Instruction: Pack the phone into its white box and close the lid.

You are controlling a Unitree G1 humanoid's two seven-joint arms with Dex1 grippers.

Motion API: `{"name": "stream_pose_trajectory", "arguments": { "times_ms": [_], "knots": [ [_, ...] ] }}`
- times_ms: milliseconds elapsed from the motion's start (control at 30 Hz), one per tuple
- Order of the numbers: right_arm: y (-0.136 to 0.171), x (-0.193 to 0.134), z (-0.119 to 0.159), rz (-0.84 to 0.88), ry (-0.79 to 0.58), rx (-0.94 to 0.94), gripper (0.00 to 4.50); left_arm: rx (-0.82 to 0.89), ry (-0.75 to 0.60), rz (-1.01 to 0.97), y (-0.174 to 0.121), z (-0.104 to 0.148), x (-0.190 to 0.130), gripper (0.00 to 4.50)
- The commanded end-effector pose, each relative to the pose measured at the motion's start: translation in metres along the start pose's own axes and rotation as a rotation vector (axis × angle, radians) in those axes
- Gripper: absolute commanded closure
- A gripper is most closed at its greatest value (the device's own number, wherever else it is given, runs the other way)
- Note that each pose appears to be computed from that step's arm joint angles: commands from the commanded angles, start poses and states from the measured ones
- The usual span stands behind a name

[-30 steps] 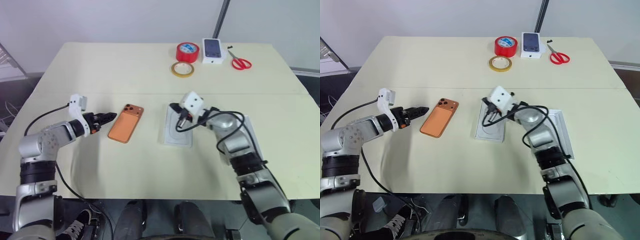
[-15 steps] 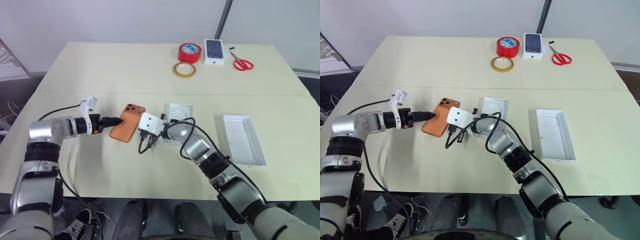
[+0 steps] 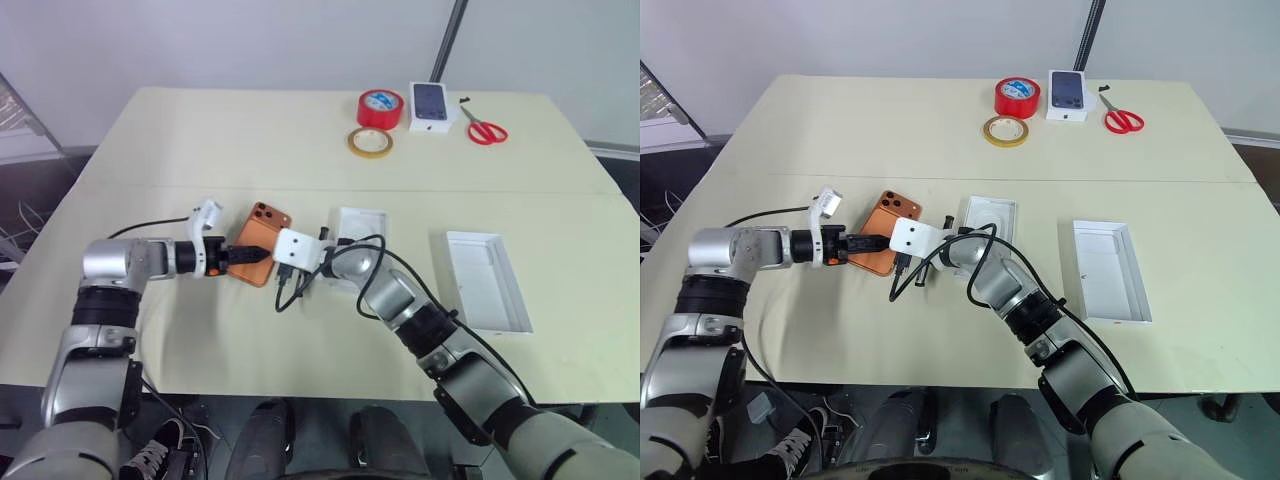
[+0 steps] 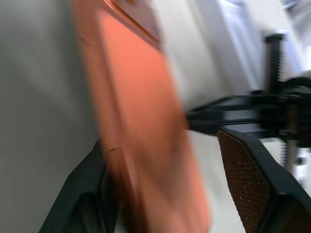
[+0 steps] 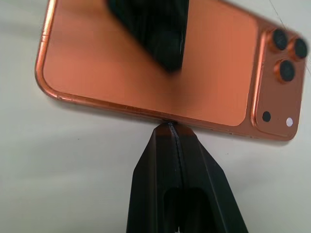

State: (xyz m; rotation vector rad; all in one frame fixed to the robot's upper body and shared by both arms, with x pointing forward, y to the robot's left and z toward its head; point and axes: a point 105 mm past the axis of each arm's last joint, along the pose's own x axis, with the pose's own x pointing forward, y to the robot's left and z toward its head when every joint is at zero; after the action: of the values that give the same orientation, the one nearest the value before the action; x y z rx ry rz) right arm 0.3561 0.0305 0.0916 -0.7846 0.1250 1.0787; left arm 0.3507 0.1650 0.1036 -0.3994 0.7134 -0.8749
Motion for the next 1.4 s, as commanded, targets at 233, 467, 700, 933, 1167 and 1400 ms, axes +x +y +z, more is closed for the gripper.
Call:
{"name": "stream_pose_trajectory", "arguments": {
  "times_ms": [233, 467, 700, 933, 1167, 1400],
  "knots": [
    [0.003, -0.001, -0.009, 0.001, 0.022, -0.001, 4.49, -0.142, -0.099, 0.026, 0.015, 0.009, -0.022, 1.46],
    [0.002, -0.001, -0.007, 0.002, 0.014, -0.006, 4.49, -0.193, -0.124, 0.031, 0.02, 0.004, -0.033, 1.46],
    [0.001, -0.001, -0.003, -0.001, -0.002, -0.011, 4.5, -0.251, -0.111, -0.028, 0.011, -0.01, -0.02, 3.26],
    [-0.001, -0.004, -0.006, -0.013, 0.001, -0.01, 4.5, -0.331, -0.093, -0.079, 0.004, -0.025, -0.012, 3.54],
    [-0.003, -0.006, -0.003, -0.021, -0.02, -0.02, 4.5, -0.4, -0.153, -0.113, 0.003, -0.018, -0.016, 4.45],
    [-0.003, -0.066, 0.062, 0.231, -0.551, 0.444, 3.63, -0.366, -0.26, -0.122, 0.004, -0.009, -0.022, 4.5]
  ]
}}
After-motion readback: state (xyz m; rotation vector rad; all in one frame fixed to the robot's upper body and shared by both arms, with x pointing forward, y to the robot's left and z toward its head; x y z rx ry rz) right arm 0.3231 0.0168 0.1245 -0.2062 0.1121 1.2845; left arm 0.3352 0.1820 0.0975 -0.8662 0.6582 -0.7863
